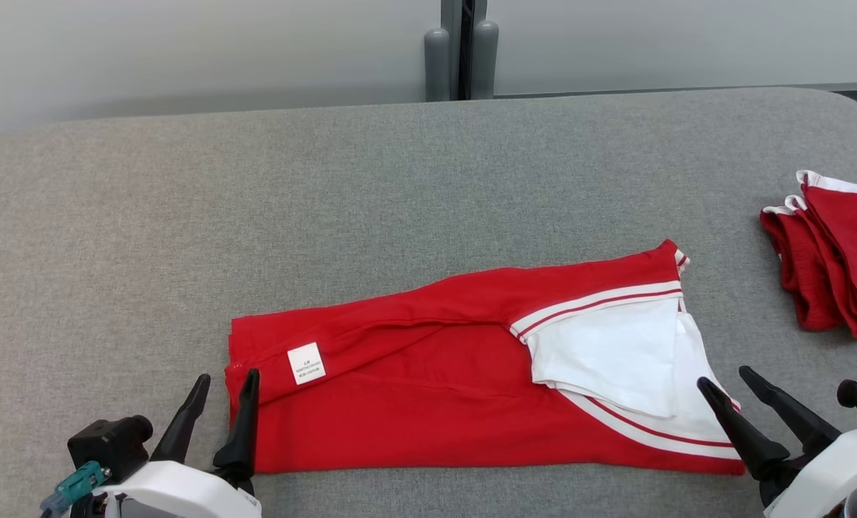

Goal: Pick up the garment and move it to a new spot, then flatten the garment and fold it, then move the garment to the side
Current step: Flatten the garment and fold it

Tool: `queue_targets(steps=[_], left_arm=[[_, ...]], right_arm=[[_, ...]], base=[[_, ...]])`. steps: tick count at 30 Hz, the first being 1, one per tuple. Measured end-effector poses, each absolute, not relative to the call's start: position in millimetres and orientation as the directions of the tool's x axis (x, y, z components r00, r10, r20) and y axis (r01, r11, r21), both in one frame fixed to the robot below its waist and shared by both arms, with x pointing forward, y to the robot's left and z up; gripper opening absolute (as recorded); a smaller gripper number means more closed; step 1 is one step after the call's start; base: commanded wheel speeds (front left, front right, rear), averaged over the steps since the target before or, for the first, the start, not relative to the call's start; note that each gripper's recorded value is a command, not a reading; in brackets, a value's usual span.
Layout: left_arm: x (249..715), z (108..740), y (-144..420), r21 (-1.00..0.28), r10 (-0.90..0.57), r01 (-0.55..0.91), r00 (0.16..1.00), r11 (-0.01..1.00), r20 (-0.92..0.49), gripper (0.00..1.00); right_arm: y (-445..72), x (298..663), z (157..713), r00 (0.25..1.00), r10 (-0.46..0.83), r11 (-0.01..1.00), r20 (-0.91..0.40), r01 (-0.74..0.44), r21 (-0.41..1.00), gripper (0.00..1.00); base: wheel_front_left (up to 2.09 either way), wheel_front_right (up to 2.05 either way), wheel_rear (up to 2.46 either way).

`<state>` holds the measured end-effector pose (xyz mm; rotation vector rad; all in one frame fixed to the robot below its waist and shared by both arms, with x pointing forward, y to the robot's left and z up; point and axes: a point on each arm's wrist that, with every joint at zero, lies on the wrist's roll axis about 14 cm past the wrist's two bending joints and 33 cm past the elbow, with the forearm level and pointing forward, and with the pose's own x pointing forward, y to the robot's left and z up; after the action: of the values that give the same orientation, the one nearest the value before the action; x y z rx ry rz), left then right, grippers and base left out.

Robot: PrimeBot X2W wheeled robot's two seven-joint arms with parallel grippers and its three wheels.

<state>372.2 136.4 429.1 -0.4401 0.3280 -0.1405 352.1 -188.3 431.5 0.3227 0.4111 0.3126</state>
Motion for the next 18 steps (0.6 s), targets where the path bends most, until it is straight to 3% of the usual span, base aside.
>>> queue_targets(steps=[12,18], left_arm=[[377,460,121,-0.417,-0.228,0.132,0.955,0.899,-0.189,1.0],[380,470,119,-0.405,-0.226,0.146,0.962,0.903,-0.156,1.0]], right_arm=[[-198,363,466,0.935,0.293,0.907,-0.2,-0.206,0.368,1.0],[-211,368,454,0.942,0.23,0.925,-0.244,-0.134,0.354,1.0]], base=[[0.0,0.0,0.0],[0.0,0.0,0.0]])
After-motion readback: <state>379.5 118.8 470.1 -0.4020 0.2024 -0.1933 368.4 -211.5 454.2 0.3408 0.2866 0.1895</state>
